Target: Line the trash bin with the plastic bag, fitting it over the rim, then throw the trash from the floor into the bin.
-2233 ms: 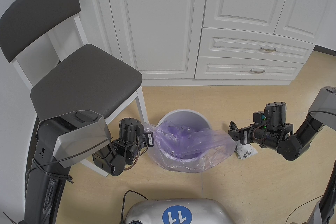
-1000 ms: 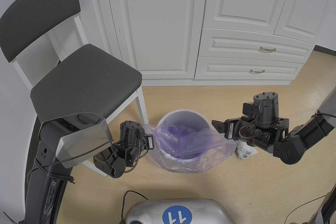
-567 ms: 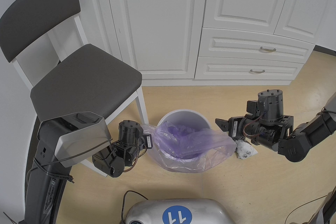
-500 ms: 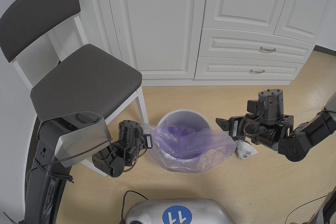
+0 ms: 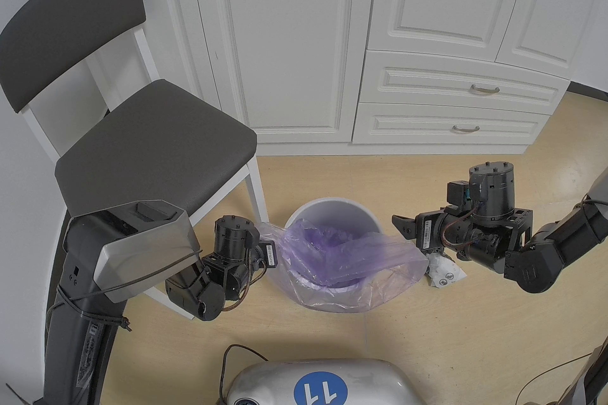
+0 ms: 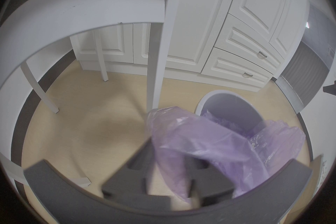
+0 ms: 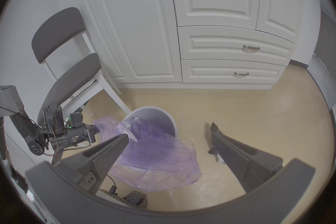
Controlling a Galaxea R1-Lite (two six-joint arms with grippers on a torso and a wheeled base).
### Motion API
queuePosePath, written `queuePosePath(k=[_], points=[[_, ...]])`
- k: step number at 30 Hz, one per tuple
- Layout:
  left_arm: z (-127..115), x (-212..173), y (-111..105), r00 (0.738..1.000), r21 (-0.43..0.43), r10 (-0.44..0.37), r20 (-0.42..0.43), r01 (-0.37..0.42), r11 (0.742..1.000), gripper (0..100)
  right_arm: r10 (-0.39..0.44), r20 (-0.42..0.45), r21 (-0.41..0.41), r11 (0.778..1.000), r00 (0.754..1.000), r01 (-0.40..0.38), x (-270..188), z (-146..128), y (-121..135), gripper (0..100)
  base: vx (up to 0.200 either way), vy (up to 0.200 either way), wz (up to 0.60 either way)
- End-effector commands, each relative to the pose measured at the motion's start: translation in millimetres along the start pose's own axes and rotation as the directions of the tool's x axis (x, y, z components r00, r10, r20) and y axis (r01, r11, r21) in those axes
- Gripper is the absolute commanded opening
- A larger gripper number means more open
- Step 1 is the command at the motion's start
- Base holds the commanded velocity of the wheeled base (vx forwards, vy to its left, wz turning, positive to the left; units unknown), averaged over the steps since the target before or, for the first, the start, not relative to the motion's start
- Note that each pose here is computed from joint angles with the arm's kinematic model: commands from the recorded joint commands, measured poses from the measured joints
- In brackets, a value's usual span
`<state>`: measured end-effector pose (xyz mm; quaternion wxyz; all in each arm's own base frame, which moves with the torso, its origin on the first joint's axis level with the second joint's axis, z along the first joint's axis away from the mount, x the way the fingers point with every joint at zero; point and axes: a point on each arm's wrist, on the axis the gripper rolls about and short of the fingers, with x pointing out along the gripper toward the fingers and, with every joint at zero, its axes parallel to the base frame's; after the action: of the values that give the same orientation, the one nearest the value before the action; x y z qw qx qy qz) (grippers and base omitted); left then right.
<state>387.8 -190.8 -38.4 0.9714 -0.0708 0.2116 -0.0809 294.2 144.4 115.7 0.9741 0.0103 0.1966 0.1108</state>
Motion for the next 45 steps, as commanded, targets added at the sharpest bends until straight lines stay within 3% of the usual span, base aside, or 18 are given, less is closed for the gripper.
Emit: queuePosePath(k=[1,7,9,12,13,15,16,17,20,24,27,32,35,45], points=[[6,-4,-1,1.000,-0.005,-0.003,0.012,0.003,1.000,100,0.002,-0.008,-0.007,1.000,1.000,-0.002,2,-3,1,100,0.000,0.000,0.00],[12,-11,-1,0.999,-0.012,-0.013,0.048,0.014,1.000,100,0.104,0.003,-0.137,0.985,0.995,-0.103,30,-6,7,100,0.000,0.000,0.00],[12,-11,0,0.999,-0.012,-0.011,0.047,0.012,1.000,100,0.148,-0.013,-0.204,0.968,0.989,-0.148,39,-13,8,100,0.000,0.000,0.00],[10,-12,3,0.999,-0.012,-0.004,0.038,0.005,1.000,100,0.204,-0.047,-0.324,0.923,0.978,-0.208,58,-27,10,100,0.000,0.000,0.00],[10,-12,3,0.999,-0.012,-0.004,0.038,0.005,1.000,100,0.207,-0.050,-0.330,0.920,0.977,-0.212,59,-28,10,100,0.000,0.000,0.00],[8,-13,5,1.000,-0.010,0.002,0.027,-0.002,1.000,100,0.243,-0.075,-0.428,0.868,0.967,-0.251,73,-42,14,100,0.000,0.000,0.00],[8,-13,5,1.000,-0.010,0.002,0.027,-0.002,1.000,100,0.243,-0.075,-0.428,0.868,0.967,-0.251,73,-42,14,100,0.000,0.000,0.00],[7,-13,6,1.000,-0.010,0.004,0.024,-0.004,1.000,100,0.262,-0.101,-0.492,0.825,0.960,-0.277,79,-51,13,100,0.000,0.000,0.00],[5,-14,7,1.000,-0.008,0.006,0.017,-0.006,1.000,100,0.330,-0.131,-0.576,0.742,0.935,-0.343,87,-60,11,100,0.000,0.000,0.00],[3,-15,8,1.000,-0.006,0.008,0.010,-0.008,1.000,100,0.390,-0.150,-0.616,0.682,0.908,-0.395,90,-61,8,100,0.000,0.000,0.00],[3,-15,8,1.000,-0.006,0.009,0.009,-0.009,1.000,100,0.398,-0.154,-0.631,0.664,0.904,-0.400,91,-61,10,100,0.000,0.000,0.00],[3,-14,9,1.000,-0.005,0.012,0.008,-0.012,1.000,100,0.395,-0.204,-0.678,0.603,0.896,-0.420,95,-68,13,100,0.000,0.000,0.00],[2,-13,9,1.000,-0.005,0.012,0.006,-0.012,1.000,100,0.385,-0.228,-0.686,0.588,0.894,-0.428,105,-73,15,100,0.000,0.000,0.00],[0,-13,10,1.000,-0.004,0.013,0.003,-0.013,1.000,100,0.368,-0.255,-0.680,0.589,0.894,-0.436,130,-93,16,100,0.000,0.000,0.00]])
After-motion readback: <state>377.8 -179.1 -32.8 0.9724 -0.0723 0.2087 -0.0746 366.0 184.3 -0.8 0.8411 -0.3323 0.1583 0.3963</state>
